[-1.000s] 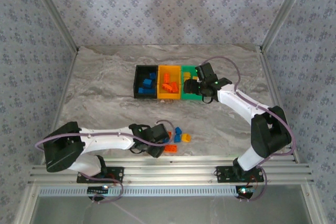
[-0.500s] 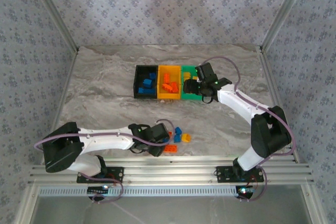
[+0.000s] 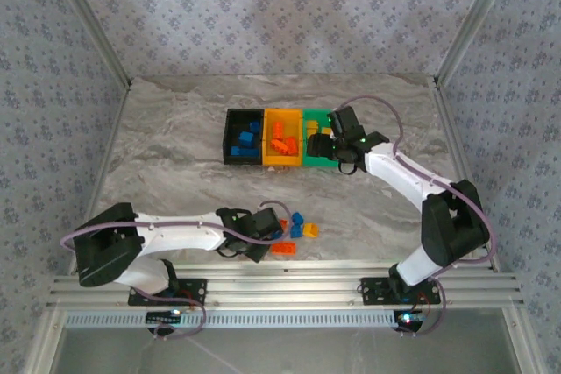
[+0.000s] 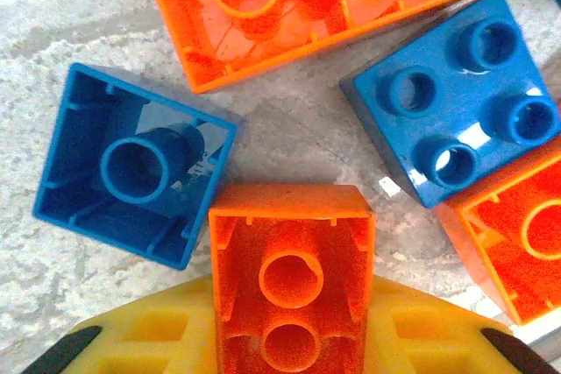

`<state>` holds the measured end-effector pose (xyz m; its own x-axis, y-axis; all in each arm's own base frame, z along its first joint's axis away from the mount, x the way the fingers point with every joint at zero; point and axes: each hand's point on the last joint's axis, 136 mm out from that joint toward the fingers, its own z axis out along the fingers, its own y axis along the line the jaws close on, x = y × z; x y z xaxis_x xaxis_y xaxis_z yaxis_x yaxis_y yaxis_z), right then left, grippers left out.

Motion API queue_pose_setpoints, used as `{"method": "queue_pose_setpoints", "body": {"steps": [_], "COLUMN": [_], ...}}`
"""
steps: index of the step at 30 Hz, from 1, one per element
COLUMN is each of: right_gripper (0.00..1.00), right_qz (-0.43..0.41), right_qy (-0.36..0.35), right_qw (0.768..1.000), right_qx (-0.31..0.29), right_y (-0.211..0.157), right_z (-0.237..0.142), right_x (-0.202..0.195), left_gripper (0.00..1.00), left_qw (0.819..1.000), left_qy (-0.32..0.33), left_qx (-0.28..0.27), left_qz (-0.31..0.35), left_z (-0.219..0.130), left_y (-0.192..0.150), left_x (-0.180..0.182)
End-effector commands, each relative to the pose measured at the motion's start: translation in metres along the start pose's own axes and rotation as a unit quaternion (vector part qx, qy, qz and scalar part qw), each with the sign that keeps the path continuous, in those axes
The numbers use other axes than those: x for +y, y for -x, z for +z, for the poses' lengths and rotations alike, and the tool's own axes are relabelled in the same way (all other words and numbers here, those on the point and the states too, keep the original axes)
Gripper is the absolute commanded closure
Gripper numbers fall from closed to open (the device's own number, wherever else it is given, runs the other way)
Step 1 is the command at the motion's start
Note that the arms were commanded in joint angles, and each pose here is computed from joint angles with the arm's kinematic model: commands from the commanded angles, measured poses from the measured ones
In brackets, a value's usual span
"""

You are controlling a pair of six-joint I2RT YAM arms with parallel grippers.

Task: Sort the legos into containers by color

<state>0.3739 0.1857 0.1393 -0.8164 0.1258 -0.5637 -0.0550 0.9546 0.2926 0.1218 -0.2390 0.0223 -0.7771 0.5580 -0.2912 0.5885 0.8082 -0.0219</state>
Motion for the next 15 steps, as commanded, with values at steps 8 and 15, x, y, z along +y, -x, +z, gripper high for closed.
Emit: {"method": "queue_pose_setpoints", "body": {"steps": [8, 15], "right_gripper": [0.22, 0.22], "right_qz": [0.024, 0.032], "right_qy": [-0.010, -0.019], "right_qw": [0.999, 0.999], "right_qx": [-0.019, -0.011], "right_y": [-0.001, -0.010], "right_z": [-0.015, -0.017], "right_x": [-0.015, -0.024], "left_gripper": [0.70, 0.71], "left_qw": [0.981, 0.957], "left_qy": [-0.021, -0.024], "left_qx": [-0.185, -0.263], "left_qz": [-0.058, -0.118], "left_z": [-0.092, -0.101], "left_y": [0.125, 0.233], "left_x": [0.026, 0.059]}}
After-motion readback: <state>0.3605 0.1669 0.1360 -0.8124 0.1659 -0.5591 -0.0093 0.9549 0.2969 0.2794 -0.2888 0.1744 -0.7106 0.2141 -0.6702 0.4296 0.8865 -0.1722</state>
